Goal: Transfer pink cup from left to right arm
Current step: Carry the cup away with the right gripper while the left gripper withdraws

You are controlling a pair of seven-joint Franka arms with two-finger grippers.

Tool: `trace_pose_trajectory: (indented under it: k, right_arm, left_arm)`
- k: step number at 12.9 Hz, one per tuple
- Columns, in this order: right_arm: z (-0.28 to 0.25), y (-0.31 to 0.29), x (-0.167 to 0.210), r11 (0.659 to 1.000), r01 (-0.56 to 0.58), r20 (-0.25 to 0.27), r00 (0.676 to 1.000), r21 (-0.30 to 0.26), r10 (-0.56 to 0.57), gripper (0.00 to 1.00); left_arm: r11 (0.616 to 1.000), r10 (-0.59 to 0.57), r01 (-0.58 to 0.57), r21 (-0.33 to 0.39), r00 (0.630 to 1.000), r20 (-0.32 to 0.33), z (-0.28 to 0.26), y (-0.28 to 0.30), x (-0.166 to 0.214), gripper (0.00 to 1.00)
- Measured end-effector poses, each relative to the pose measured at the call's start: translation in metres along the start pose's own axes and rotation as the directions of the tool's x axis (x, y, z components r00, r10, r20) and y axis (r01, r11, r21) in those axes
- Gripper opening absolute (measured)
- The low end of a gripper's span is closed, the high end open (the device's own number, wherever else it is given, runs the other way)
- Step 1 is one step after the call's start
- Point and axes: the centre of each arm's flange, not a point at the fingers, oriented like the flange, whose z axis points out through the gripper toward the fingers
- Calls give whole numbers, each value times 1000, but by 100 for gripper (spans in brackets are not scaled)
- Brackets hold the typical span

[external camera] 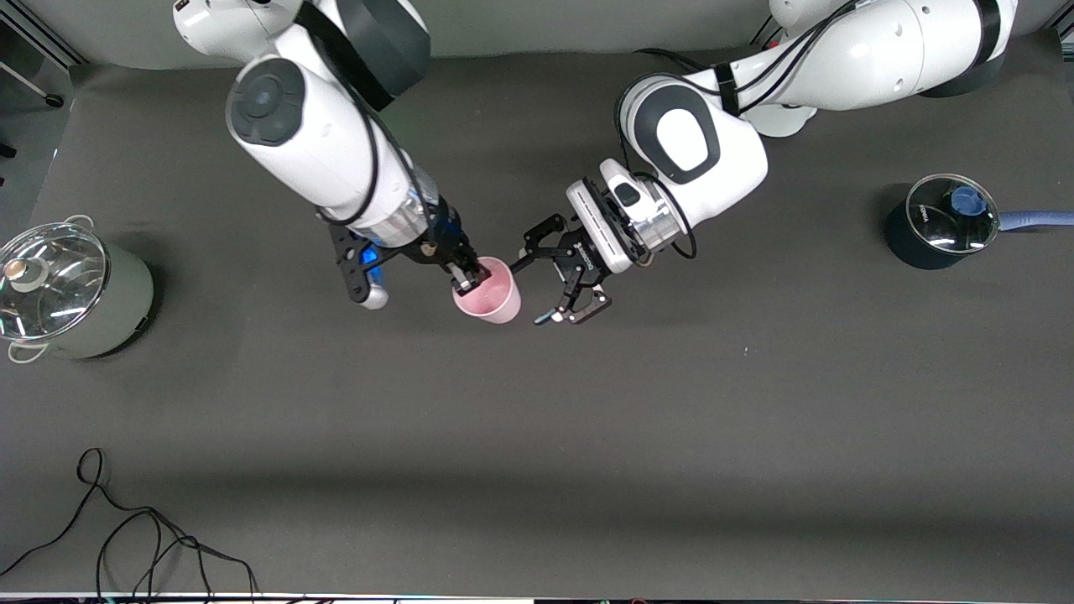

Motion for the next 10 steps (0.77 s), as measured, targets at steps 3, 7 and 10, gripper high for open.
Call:
trace_pose_trajectory:
  k: [3,7,10]
  right_arm:
    - [-27,4,32,996,85,-5,996,-34,-85,5]
    - [-93,29,101,953,293,2,956,-71,-294,5]
    - [-145,67,178,859,500,34,866,-109,-499,5]
  left_arm:
    - [1000,-4,4,10,1000,2,-2,-6,-2,93]
    - [997,-27,27,67,1000,8,-18,-42,-12,99]
    - [991,-54,51,124,998,27,-38,-79,-32,99]
